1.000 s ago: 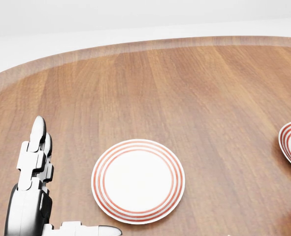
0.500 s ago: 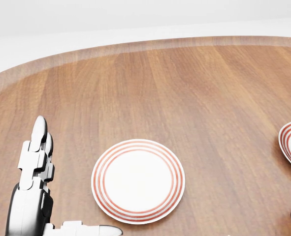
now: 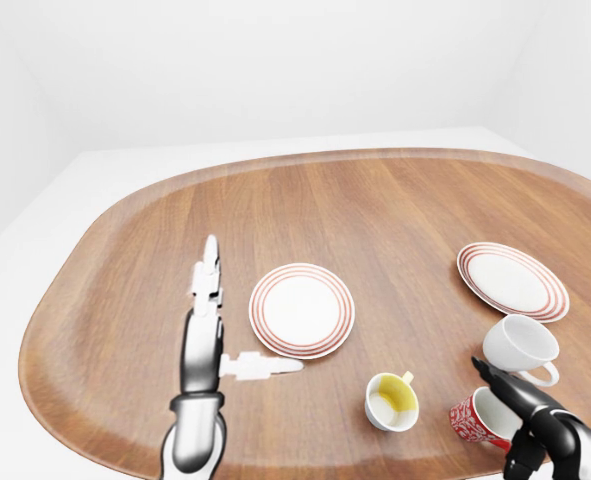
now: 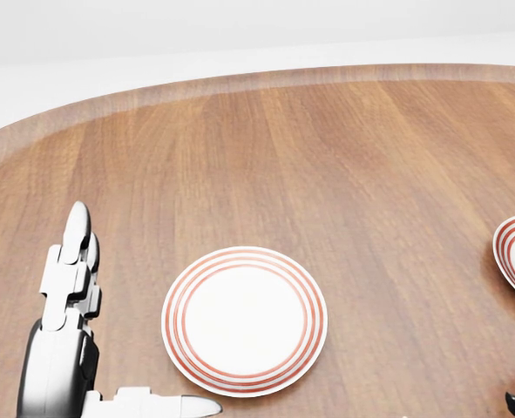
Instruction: Put the red mug on the left plate.
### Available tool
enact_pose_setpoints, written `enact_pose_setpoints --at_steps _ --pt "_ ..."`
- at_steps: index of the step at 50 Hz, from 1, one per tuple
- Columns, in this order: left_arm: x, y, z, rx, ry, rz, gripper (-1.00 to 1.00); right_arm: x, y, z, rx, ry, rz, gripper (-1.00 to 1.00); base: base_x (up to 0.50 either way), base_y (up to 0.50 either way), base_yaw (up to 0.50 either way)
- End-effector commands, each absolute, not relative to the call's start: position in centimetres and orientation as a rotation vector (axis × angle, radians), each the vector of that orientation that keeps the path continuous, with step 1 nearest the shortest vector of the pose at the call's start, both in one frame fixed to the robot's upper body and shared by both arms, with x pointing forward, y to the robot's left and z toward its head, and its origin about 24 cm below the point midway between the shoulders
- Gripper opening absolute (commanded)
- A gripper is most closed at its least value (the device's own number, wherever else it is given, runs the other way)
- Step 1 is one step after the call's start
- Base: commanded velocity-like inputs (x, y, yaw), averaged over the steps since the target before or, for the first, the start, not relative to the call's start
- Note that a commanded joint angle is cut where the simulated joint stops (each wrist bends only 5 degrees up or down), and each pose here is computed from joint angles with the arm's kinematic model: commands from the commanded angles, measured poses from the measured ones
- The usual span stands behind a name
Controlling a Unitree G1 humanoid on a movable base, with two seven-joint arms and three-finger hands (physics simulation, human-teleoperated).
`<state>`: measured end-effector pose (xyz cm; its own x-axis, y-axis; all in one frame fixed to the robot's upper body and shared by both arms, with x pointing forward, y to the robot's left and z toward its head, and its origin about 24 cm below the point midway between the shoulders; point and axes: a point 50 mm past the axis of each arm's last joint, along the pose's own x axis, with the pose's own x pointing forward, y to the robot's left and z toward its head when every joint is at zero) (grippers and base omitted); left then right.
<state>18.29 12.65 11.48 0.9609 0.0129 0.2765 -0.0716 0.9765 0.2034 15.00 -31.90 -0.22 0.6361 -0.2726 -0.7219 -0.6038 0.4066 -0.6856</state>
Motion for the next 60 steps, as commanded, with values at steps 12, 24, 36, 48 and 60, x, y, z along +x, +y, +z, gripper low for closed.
enact_pose_setpoints --at_steps 12,24,36,48,60 --pt "18.4 12.4 11.6 0.219 -0.278 0.038 1.0 14.8 -32.0 -1.0 -1.173 0.929 0.276 1.0 0.0 0.0 0.0" --pt "18.3 12.4 11.5 0.22 -0.276 0.038 1.0 14.3 -31.9 -1.3 -1.158 0.948 0.285 -1.0 0.0 0.0 0.0" --pt "18.3 12.4 11.6 0.221 -0.278 0.037 1.0 13.9 -32.2 -1.5 -1.157 0.964 0.279 -1.0 0.0 0.0 0.0" --pt "18.2 12.4 11.6 0.22 -0.28 0.037 1.0 15.6 -32.4 3.5 -1.279 0.813 0.137 -1.0 0.0 0.0 0.0" --pt "18.3 12.8 11.6 0.211 -0.28 0.047 1.0 26.3 -23.8 20.5 -1.69 0.023 -0.092 -1.0 0.0 0.0 0.0"
